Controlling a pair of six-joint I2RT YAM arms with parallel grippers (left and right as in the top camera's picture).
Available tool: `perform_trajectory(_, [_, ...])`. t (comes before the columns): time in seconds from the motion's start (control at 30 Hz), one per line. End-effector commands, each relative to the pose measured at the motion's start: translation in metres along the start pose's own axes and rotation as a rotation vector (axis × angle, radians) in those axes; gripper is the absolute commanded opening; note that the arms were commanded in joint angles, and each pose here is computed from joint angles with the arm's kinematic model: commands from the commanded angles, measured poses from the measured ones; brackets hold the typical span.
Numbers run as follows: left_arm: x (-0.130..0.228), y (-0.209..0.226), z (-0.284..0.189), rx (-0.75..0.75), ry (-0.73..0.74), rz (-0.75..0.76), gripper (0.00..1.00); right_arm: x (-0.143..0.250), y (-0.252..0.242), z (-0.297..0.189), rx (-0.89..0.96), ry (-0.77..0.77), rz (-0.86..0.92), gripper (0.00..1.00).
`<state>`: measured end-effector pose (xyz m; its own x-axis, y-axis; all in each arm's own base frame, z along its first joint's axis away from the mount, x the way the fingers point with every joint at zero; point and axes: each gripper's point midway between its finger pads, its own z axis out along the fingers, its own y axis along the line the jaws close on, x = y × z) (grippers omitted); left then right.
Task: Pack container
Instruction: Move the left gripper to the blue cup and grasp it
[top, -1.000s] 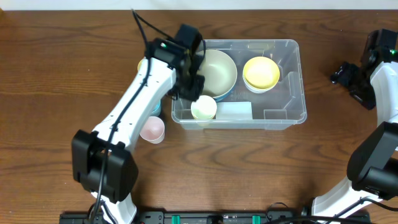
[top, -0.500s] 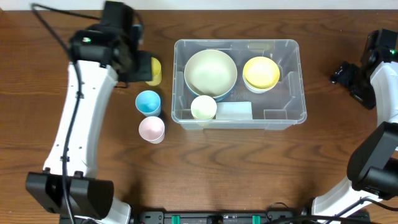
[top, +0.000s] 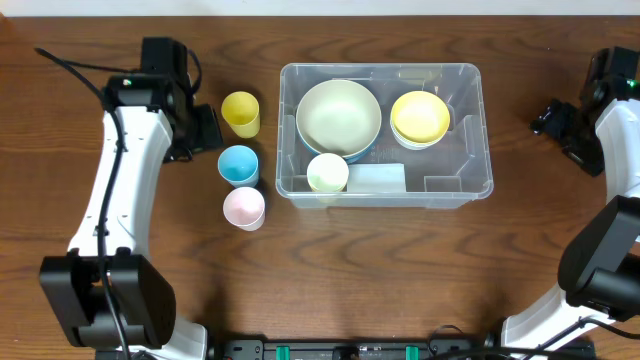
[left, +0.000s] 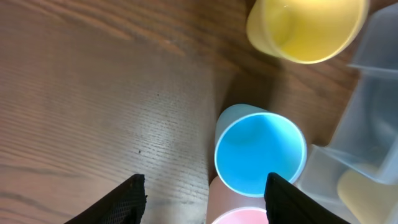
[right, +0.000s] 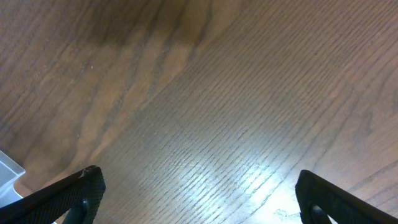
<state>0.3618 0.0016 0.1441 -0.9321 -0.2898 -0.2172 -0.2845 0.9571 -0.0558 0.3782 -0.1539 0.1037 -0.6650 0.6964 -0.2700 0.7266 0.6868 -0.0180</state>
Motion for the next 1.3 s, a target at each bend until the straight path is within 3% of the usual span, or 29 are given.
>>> perform_trajectory(0.0, [0.009, 0.005, 0.019, -0.020, 0.034, -0.050, 0.62, 0.002, -0.001, 0.004, 0.008, 0.008, 0.017, 0.98])
perform_trajectory(0.77, [0.036, 0.011, 0.075, -0.024, 0.088, -0.052, 0.62, 0.002, -0.001, 0.004, 0.008, 0.008, 0.017, 0.99])
perform_trajectory(1.27, [0.039, 0.009, 0.087, -0.019, 0.115, -0.052, 0.60, 0.002, -0.001, 0.004, 0.008, 0.008, 0.017, 0.99])
